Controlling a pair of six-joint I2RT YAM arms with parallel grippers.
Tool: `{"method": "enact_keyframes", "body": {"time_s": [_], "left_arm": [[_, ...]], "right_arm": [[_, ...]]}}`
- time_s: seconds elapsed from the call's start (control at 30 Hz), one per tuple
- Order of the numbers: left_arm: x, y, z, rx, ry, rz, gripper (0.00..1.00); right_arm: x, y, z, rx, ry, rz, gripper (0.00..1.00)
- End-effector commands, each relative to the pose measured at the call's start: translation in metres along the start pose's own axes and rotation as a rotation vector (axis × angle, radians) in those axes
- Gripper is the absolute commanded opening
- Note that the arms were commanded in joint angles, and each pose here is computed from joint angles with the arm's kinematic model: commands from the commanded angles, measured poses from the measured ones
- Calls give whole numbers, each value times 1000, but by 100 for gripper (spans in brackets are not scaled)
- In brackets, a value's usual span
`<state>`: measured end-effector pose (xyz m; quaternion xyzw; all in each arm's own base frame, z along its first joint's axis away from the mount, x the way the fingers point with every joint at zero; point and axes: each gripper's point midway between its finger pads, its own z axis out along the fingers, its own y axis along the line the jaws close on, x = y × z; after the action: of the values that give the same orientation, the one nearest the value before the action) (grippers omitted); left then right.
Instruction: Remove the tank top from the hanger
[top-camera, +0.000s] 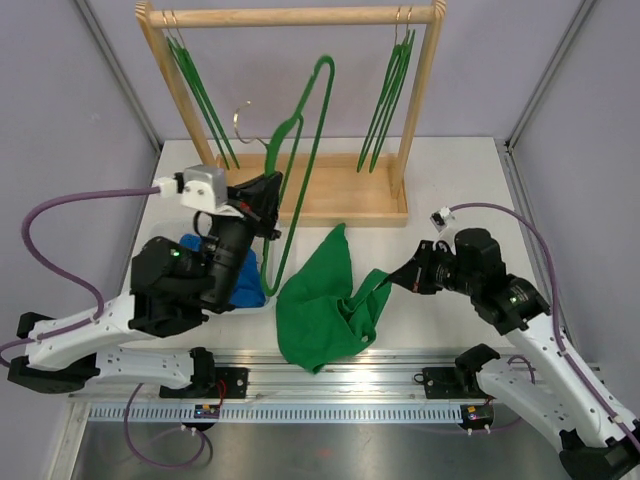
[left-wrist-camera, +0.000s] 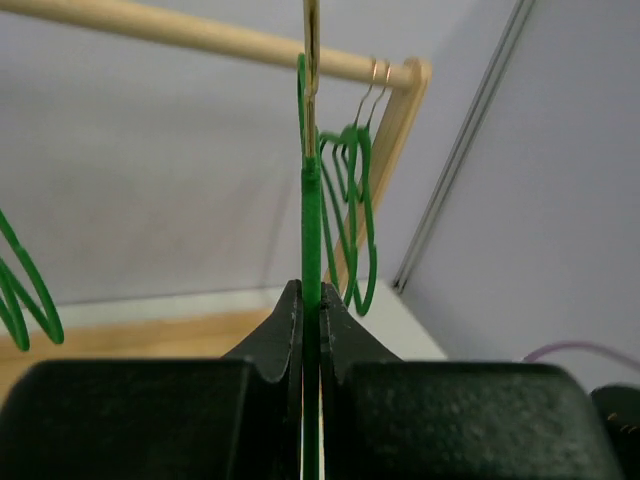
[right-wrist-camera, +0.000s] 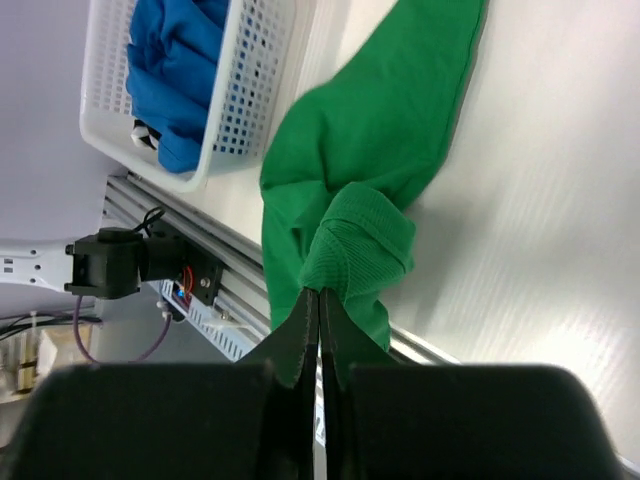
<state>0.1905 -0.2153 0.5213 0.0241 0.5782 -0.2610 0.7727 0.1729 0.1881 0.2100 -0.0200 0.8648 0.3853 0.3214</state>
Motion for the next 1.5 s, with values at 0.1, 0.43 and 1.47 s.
{"method": "enact_keyframes", "body": {"time_s": [0.1,0.43,1.47], "left_arm": [[63,12,-2,-131,302,116,0],[77,10,59,-98,455,149,0],[87,2,282,-19,98,257,0]], "right_arm": [[-33,15,-23,98,-10,-140,0],[-7,6,5,117,78,-159,100],[30,33,-32,-165,14,-94,99]]}}
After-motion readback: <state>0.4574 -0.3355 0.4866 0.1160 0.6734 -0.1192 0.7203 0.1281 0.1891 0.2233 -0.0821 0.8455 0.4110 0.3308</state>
